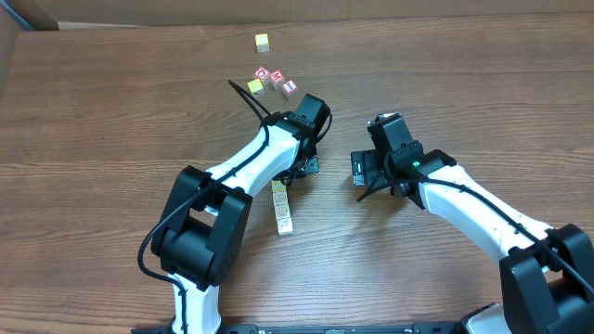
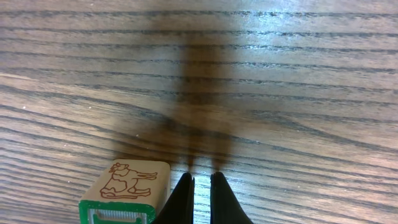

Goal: Flip 5 blocks

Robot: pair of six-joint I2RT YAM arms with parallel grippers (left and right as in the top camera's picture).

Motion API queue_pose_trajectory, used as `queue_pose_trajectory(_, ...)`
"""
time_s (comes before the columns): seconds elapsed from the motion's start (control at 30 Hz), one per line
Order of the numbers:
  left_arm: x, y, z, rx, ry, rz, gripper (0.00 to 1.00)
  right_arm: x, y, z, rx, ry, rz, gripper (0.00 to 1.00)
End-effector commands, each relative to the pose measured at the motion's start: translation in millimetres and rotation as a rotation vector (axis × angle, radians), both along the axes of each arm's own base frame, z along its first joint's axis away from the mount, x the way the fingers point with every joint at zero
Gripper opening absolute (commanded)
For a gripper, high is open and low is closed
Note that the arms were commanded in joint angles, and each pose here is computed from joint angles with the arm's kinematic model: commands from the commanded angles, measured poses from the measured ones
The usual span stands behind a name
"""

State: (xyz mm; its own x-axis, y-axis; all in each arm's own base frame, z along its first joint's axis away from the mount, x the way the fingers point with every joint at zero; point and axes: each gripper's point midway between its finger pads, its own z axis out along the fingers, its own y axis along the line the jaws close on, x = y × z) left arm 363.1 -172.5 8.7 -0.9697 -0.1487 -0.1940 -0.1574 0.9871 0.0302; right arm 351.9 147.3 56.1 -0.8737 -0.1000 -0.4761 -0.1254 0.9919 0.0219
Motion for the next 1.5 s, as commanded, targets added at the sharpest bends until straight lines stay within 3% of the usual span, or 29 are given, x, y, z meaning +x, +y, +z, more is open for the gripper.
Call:
queue_pose_trajectory(0.0,-4.5,3.1,-7.0,0.026,0.013,0.008,0.04,5.2,-1.6,10.5,0.003,-0.034,-0.004,1.00)
queue_pose_trajectory(1.47,-10.8,8.0,-7.6,0.045,0.036,0.027,0.04,5.2,-1.6,10.5,0.003,-0.034,-0.004,1.00)
